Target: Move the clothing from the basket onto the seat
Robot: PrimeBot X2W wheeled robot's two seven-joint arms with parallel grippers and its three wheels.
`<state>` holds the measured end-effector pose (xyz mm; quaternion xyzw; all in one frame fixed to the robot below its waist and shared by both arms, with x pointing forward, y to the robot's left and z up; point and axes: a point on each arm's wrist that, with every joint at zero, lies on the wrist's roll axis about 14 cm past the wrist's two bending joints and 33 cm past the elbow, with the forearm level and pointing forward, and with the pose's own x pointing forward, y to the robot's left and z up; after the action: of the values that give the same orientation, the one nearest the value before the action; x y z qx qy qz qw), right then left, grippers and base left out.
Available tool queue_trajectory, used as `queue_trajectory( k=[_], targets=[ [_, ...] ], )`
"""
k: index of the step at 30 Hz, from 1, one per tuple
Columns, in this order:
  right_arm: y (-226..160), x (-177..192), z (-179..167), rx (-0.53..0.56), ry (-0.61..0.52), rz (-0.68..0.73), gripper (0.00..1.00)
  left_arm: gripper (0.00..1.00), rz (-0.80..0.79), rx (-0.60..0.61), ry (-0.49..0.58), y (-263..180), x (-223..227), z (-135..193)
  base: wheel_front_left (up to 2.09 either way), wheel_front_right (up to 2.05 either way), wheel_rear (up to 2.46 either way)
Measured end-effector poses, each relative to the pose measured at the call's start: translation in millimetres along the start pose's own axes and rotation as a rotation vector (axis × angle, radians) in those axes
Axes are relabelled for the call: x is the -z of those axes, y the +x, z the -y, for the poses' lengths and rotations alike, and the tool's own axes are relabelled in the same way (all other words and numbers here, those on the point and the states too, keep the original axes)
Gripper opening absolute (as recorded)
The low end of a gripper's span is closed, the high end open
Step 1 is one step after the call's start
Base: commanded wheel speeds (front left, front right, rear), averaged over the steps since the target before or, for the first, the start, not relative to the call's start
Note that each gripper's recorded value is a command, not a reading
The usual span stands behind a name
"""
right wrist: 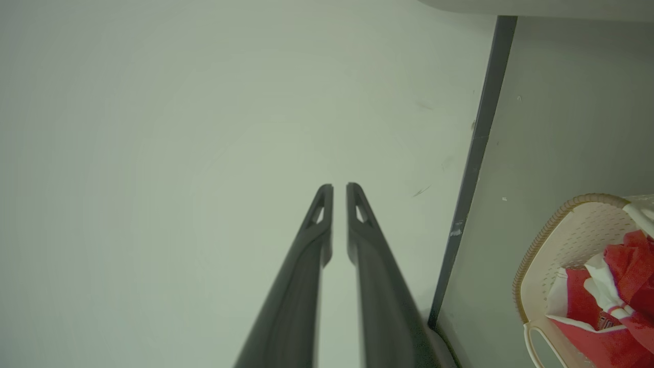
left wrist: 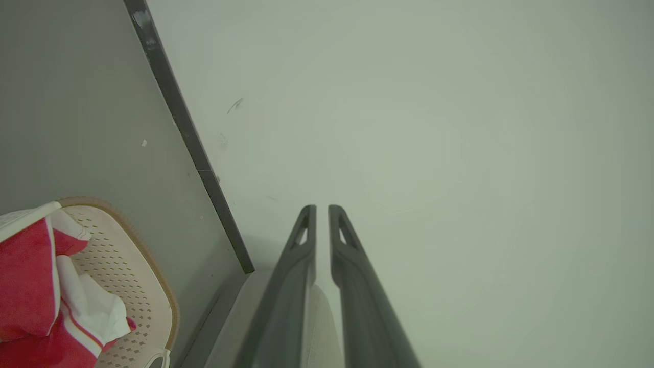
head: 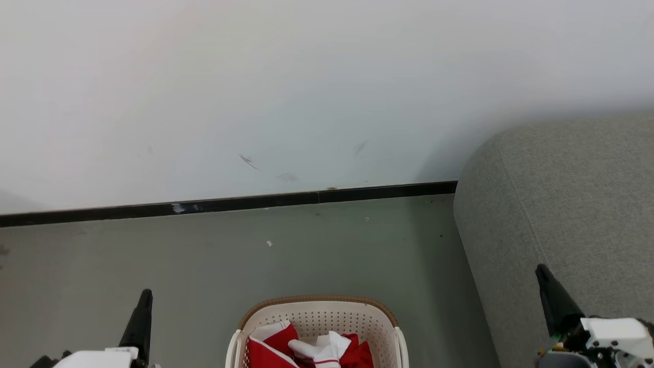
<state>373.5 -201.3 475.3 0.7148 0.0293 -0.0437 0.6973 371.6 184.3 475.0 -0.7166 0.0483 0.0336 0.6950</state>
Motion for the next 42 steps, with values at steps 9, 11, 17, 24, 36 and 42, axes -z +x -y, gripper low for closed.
queue_trajectory(
  k=[9, 11, 17, 24, 36, 42],
  targets=[
    [-13.3, 5.4, 26.8, 0.075, 0.026, 0.007, 1.0, 1.0, 0.002, -0.073, -0.028, -10.2, 5.7, -25.8, 0.0, 0.0, 0.0],
    [-12.7, 5.4, 24.3, 0.067, 0.025, 0.008, 1.0, 1.0, 0.006, -0.072, -0.029, -10.1, 4.6, -25.3, 0.0, 0.0, 0.0],
    [-11.3, 4.1, 18.2, 0.048, 0.028, 0.024, 1.0, 1.0, 0.021, -0.058, -0.025, -9.0, -0.2, -21.0, 0.0, 0.0, 0.0],
    [-5.4, 4.8, 2.9, 0.001, 0.04, 0.033, 1.0, 1.0, 0.037, -0.048, -0.02, -7.6, -5.0, -17.4, 0.0, 0.0, 0.0],
    [-0.1, 7.4, -15.8, -0.056, -0.109, 0.029, 1.0, 1.0, 0.058, 0.026, 0.124, 0.8, -20.5, 10.8, 0.0, 0.0, 0.0],
    [0.5, 9.5, -22.7, -0.08, -0.198, 0.02, 1.0, 1.0, 0.053, 0.043, 0.23, 1.6, -22.4, 18.1, 0.0, 0.0, 0.0]
  ],
)
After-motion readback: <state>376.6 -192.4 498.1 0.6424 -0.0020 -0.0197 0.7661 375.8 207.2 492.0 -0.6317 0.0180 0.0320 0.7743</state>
